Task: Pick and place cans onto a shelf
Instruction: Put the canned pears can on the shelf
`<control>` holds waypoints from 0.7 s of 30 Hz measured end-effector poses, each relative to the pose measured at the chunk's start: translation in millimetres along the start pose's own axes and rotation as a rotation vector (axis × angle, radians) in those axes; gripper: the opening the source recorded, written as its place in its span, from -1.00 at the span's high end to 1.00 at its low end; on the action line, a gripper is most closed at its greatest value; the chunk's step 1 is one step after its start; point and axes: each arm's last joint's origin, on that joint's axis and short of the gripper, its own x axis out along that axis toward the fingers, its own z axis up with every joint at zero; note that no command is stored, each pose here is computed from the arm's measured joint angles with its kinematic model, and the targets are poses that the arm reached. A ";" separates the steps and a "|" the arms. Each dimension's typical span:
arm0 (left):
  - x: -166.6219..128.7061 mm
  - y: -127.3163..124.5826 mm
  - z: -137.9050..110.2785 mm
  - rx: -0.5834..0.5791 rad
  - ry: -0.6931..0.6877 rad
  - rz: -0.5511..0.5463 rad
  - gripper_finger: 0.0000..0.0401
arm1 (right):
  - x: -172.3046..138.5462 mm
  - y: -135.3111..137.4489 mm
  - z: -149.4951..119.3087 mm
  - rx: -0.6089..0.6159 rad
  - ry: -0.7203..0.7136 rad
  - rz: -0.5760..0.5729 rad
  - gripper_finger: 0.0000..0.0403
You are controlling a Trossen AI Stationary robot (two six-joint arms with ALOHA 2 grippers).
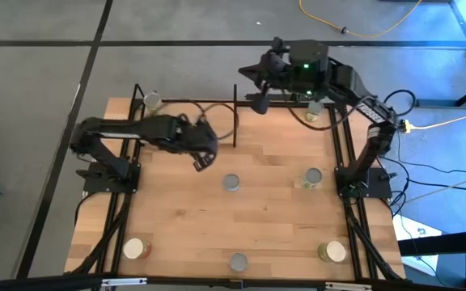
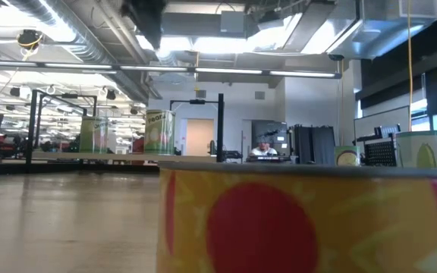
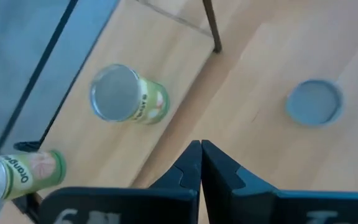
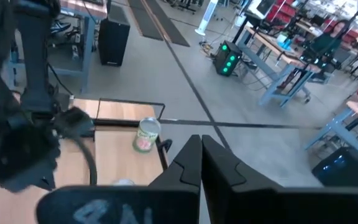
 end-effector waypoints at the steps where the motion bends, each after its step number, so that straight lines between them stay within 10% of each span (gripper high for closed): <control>1: 7.4 -5.1 1.6 0.011 0.019 0.010 1.00 | -4.0 -0.9 0.1 0.009 0.003 0.001 0.97; 21: 138.4 -35.5 25.2 0.173 0.192 0.304 1.00 | -47.2 -8.0 -4.9 0.003 0.086 0.029 0.96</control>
